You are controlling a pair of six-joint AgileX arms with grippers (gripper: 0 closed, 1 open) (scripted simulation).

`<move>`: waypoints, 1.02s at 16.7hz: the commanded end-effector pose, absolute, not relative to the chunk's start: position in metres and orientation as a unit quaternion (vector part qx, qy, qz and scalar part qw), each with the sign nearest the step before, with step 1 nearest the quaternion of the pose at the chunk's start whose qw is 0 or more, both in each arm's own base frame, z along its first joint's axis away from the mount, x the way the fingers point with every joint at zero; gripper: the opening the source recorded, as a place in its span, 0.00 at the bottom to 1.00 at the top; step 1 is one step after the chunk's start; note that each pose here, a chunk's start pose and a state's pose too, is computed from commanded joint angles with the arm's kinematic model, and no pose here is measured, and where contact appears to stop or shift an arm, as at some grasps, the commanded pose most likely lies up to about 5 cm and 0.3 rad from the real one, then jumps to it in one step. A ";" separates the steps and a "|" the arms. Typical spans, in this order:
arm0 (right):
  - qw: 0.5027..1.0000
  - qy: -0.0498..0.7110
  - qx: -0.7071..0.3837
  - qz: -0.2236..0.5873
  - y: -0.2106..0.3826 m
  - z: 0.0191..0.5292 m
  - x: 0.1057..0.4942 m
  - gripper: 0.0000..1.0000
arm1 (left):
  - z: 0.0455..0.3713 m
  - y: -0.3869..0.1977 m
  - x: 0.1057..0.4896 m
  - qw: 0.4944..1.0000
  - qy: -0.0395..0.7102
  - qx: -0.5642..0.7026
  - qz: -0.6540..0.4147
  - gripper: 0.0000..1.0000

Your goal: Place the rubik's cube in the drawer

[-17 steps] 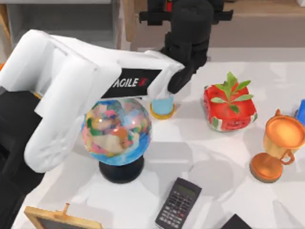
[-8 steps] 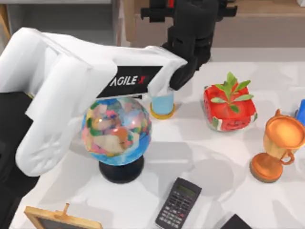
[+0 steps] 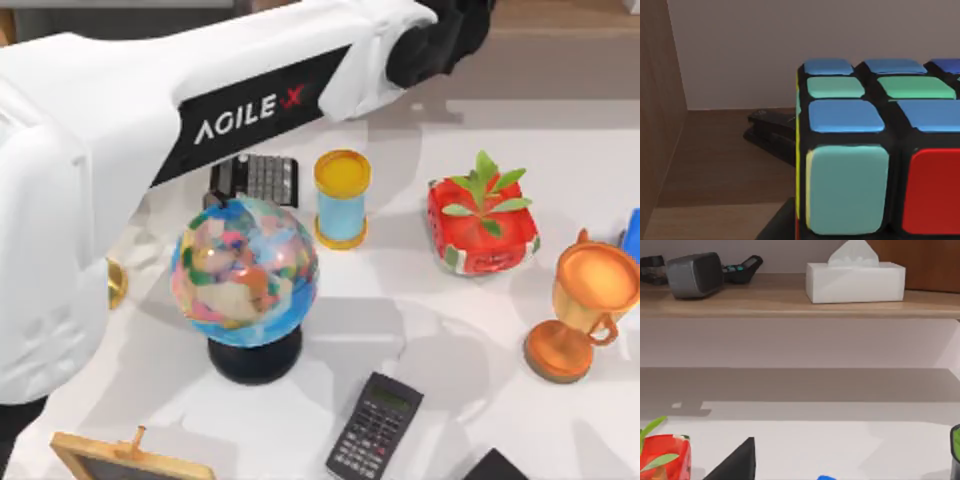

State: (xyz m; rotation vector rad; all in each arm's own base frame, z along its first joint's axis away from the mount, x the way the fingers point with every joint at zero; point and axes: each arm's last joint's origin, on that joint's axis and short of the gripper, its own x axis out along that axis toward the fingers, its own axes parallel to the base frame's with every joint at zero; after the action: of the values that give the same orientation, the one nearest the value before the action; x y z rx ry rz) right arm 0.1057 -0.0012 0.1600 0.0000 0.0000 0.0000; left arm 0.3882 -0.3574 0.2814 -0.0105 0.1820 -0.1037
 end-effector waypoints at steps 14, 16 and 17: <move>1.000 0.000 0.000 0.000 -0.001 0.160 0.106 1.00 | 0.403 -0.150 0.385 0.889 0.436 0.142 0.007 0.00; 1.000 0.000 0.000 0.000 -0.001 0.160 0.106 1.00 | 0.387 -0.093 0.410 0.856 0.497 0.138 0.035 0.00; 1.000 0.000 0.000 0.000 -0.001 0.160 0.106 1.00 | 0.376 -0.063 0.422 0.839 0.526 0.132 0.046 0.00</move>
State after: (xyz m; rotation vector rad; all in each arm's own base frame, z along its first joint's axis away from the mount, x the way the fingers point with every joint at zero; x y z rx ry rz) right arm 0.1057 -0.0012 0.1600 0.0000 0.0000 0.0000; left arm 0.4224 -0.0626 0.3760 0.2782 1.1128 0.0983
